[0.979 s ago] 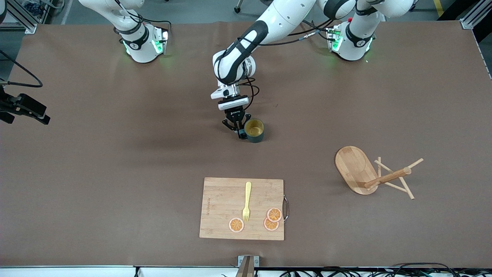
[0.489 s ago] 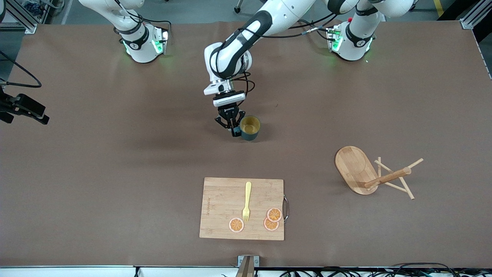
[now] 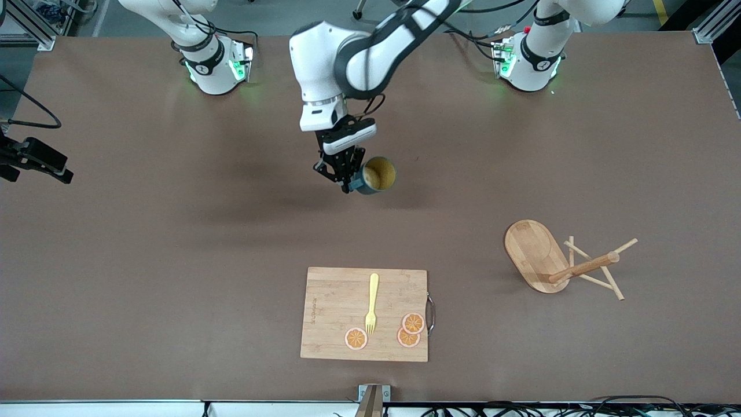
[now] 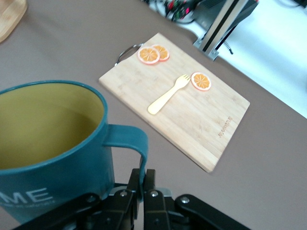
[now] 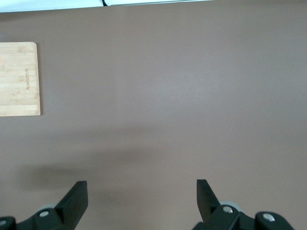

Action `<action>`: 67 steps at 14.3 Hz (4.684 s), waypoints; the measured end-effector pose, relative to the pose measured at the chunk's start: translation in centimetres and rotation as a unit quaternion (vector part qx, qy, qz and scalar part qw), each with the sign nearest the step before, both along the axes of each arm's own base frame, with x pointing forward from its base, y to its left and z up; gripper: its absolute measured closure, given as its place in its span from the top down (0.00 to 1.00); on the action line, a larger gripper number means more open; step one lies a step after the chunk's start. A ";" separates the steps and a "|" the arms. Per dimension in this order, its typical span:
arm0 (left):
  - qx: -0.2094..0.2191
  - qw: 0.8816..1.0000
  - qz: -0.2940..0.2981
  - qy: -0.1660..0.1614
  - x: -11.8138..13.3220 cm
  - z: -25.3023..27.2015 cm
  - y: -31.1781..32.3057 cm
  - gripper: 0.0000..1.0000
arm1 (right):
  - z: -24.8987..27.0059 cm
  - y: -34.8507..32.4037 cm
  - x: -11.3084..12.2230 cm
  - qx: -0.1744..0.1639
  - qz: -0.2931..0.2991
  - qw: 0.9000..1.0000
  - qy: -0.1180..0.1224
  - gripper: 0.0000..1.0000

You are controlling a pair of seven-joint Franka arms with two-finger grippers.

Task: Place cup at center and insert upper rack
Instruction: 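Lift the mug with the left gripper toward the wooden mug tree, then align the mug handle with a peg of the mug tree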

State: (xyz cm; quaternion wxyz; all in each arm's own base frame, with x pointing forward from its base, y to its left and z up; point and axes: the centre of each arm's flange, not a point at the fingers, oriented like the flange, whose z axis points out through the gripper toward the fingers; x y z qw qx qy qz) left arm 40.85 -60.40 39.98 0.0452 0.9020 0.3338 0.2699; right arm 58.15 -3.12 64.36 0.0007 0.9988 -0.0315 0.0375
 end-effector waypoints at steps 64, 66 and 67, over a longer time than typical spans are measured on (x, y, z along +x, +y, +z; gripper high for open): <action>-0.447 0.862 0.122 0.204 24.3 0.6 52.5 0.06 | 0.3 1.2 -2.8 0.008 0.026 1.000 0.009 1.00; -0.448 0.862 0.126 0.201 24.4 0.5 53.1 0.06 | 0.8 1.4 -3.1 0.008 0.026 1.000 0.005 1.00; -0.447 0.863 0.126 0.199 24.5 0.5 53.5 0.06 | 0.9 1.3 -3.2 0.008 0.025 1.000 0.003 1.00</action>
